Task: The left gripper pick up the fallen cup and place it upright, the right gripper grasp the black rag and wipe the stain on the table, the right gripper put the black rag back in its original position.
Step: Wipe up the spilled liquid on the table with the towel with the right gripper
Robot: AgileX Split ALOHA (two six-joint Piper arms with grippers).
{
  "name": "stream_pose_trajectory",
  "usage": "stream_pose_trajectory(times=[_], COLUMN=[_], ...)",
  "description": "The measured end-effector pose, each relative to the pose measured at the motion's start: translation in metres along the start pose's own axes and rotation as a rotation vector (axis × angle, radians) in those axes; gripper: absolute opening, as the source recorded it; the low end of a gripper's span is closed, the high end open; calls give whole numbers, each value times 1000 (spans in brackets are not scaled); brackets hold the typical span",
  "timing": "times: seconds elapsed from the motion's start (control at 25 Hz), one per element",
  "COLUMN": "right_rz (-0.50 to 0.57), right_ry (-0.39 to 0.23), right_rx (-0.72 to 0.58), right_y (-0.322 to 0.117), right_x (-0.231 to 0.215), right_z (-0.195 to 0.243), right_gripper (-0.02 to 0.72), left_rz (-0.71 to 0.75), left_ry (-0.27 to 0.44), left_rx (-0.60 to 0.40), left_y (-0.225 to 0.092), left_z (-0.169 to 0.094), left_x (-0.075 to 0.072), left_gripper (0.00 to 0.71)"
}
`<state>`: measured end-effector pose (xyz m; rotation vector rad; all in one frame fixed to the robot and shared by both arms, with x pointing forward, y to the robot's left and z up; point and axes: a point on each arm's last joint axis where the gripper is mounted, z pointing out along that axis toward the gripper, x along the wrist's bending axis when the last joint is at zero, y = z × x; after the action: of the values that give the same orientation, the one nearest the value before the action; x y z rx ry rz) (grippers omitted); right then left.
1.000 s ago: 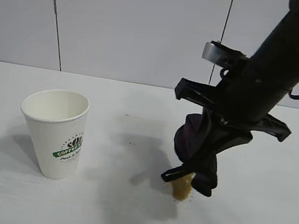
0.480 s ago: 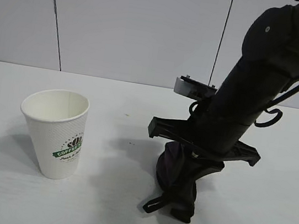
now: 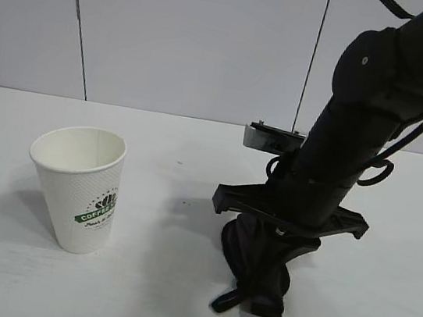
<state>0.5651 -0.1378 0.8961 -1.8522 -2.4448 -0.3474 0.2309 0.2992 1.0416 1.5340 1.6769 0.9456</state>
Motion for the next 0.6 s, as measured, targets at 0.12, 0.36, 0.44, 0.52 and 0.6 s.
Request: stream_pose_trajectory(times=[0.12,0.36,0.44,0.52,0.6], right_rz=[14,72,92,96,107], right_ry=[-55,-231,-245,-238,-208], right_rx=[24,73,73,63,48], right_y=[9,14,14,15,16], right_x=[-15,-59,-66,-65,-59], right_z=[-11,-26,-28,-27,-24], right_gripper=[61,61,61,61,61], left_rz=[0,0,0,0,0], left_ry=[0,0,0,0,0], left_rx=[0,0,0,0,0], left_y=[0,0,0,0,0], left_z=[0,0,0,0,0], left_x=[0,0,0,0,0], left_gripper=[664,664,664,664,664])
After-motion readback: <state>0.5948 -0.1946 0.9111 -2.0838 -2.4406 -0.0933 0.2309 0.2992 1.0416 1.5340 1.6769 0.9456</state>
